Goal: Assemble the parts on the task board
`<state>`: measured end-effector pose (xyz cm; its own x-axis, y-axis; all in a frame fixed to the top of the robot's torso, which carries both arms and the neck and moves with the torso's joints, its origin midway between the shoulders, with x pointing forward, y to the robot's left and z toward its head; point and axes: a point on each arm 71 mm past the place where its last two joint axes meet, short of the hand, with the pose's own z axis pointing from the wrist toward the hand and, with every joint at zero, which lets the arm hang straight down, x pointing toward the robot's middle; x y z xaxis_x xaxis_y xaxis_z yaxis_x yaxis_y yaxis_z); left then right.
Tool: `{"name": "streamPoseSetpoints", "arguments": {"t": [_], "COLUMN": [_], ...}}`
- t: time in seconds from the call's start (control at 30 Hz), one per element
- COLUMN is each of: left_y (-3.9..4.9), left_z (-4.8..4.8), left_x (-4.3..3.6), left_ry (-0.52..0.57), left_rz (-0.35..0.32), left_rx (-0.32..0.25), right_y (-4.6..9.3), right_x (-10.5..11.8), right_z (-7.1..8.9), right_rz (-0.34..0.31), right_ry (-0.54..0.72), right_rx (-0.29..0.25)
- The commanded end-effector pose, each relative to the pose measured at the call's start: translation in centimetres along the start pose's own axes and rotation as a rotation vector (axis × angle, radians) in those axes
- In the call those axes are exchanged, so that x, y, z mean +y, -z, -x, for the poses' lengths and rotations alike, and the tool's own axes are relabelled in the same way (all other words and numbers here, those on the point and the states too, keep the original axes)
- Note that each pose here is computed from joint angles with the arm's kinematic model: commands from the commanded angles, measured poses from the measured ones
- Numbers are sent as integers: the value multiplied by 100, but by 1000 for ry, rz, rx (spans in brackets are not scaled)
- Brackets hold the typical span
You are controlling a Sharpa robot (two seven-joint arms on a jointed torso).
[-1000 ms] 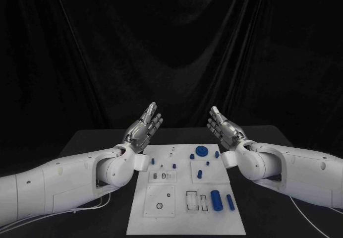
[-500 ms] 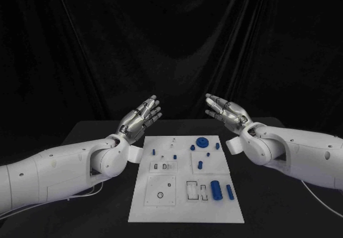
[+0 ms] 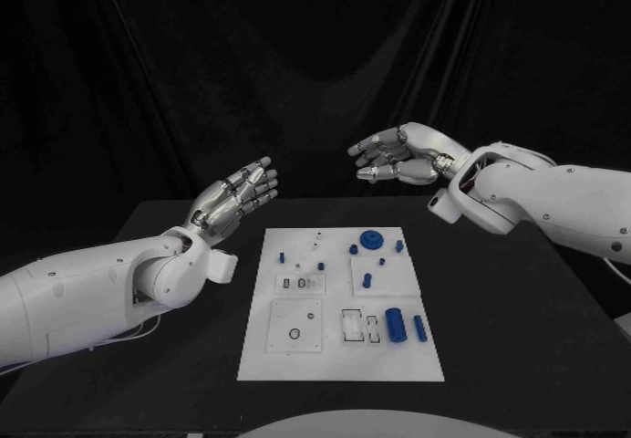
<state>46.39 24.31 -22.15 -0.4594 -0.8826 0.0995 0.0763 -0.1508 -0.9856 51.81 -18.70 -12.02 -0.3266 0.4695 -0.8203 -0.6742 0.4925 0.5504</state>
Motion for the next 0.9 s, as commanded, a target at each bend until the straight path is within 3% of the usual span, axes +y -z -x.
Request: {"name": "streamPoseSetpoints", "arguments": {"t": [0.03,0.23,0.37,0.6,0.9], "left_y": [30,59,80,139,135], "left_z": [-42,-70,-82,-74,-72], "left_x": [-100,-198,-274,-365,-378], "left_ry": [-97,-113,-113,-106,-95], "left_rz": [-95,-129,-145,-158,-155], "left_rx": [60,78,88,98,114], "right_y": [-19,-16,-25,-36,-5], "right_x": [48,38,29,65,61], "right_z": [-39,-39,-50,-93,-194], "right_rz": [18,-46,-85,-108,-81], "right_ry": [547,768,848,929,932], "right_rx": [170,279,315,322,306]}}
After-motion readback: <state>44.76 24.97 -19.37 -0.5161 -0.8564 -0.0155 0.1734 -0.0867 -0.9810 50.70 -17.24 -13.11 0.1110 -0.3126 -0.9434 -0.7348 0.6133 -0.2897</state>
